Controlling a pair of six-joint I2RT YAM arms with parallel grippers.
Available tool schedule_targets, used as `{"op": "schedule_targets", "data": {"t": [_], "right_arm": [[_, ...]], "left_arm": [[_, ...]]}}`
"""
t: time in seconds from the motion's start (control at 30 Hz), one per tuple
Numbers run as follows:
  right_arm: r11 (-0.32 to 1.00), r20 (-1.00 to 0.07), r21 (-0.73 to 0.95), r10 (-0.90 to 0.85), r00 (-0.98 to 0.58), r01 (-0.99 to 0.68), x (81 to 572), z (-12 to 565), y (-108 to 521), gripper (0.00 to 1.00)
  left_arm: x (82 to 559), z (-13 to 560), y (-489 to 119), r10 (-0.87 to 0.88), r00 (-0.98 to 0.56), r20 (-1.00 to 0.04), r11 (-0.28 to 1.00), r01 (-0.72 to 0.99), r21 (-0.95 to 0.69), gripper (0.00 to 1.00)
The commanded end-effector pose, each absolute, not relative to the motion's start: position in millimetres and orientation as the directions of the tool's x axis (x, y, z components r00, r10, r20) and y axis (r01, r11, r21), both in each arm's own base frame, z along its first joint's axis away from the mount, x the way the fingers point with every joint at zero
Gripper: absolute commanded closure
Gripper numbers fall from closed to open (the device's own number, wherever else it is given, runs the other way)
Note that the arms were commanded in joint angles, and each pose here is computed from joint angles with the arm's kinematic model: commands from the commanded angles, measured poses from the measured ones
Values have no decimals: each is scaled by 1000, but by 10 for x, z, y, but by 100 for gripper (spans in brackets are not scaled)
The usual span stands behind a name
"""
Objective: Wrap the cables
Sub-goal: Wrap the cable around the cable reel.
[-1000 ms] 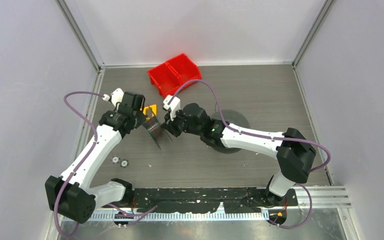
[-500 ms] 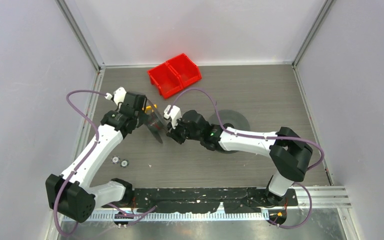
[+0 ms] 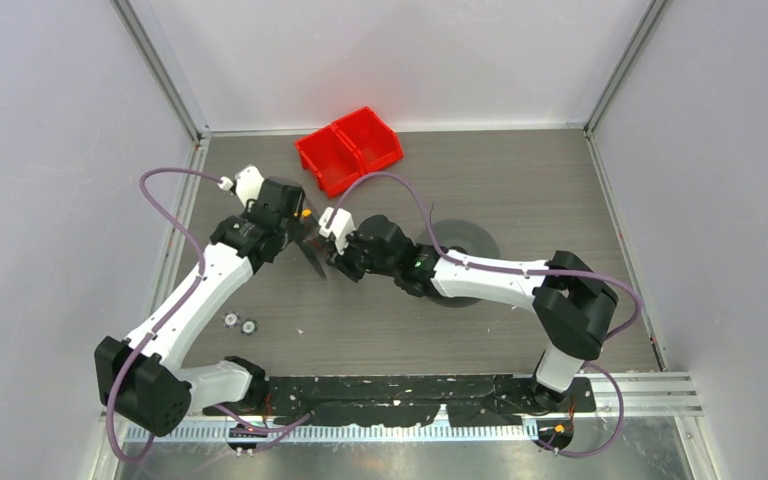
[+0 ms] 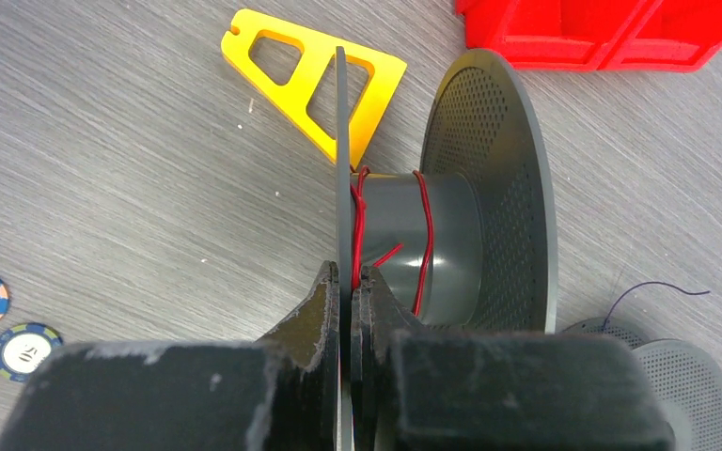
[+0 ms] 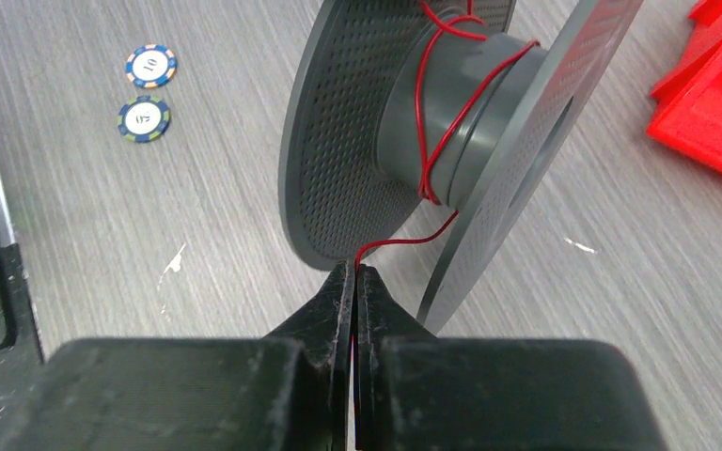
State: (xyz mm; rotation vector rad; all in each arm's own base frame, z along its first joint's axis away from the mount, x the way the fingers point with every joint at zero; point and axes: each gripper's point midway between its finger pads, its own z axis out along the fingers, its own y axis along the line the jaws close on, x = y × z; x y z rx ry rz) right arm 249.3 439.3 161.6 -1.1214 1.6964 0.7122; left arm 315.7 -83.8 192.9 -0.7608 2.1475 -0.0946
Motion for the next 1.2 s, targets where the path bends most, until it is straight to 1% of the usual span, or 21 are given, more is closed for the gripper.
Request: {"op": "schedule_targets", "data": {"t": [0.0,0.13,0.27,0.5,0.7,0.77,0.83,0.87,0.9,0.97,1.0,1.03,1.1,1.17], "right_arm": [[411,-956,-121,-294,-6,-904,2669,1940,4590,93],[413,-955,-164,-293,40,-896,2721,1983,4606,94],[385,-952,-190,-296,74,-903,2670,2077,4587,94],[323,-944,-151,-328,39,-934,2436,2027,4515,94],[330,-941,-126,-340,7,-936,2403,1932,4502,94],[336,-940,-120,-341,-2,-934,2396,1909,4489,94],[344,-940,-117,-341,-8,-932,2400,1892,4476,94],[351,-938,-118,-347,-12,-929,2408,1865,4465,94],[355,-937,-119,-350,-14,-927,2412,1847,4458,94],[368,-932,-120,-362,-23,-922,2419,1782,4434,94],[378,-930,-121,-366,-29,-918,2422,1745,4418,94],[385,-931,-121,-365,-31,-915,2429,1745,4406,94],[408,-932,-124,-361,-35,-905,2452,1731,4368,94],[432,-937,-140,-348,-22,-891,2490,1741,4332,94]], "left_arm": [[3322,2197,-809,-555,-355,-753,802,-469,-370,100],[3286,2176,-931,-550,-414,-726,822,-421,-383,100],[3184,2132,-994,-523,-492,-696,846,-398,-354,100],[3048,2066,-1179,-427,-637,-642,904,-286,-317,100],[3009,1948,-1228,-446,-646,-620,894,-282,-349,100],[2992,1921,-1232,-440,-657,-612,897,-281,-342,97],[2971,1904,-1212,-433,-667,-607,900,-289,-325,96],[2958,1896,-1200,-431,-671,-603,901,-294,-317,96],[2950,1885,-1200,-434,-673,-599,900,-299,-317,99],[2928,1827,-1220,-477,-663,-577,878,-329,-348,100],[2929,1793,-1261,-509,-649,-565,858,-334,-390,100],[2925,1739,-1309,-543,-634,-550,834,-335,-437,100],[2975,1766,-1416,-633,-566,-528,756,-306,-579,100],[3038,1783,-1463,-710,-496,-499,676,-281,-682,100]]}}
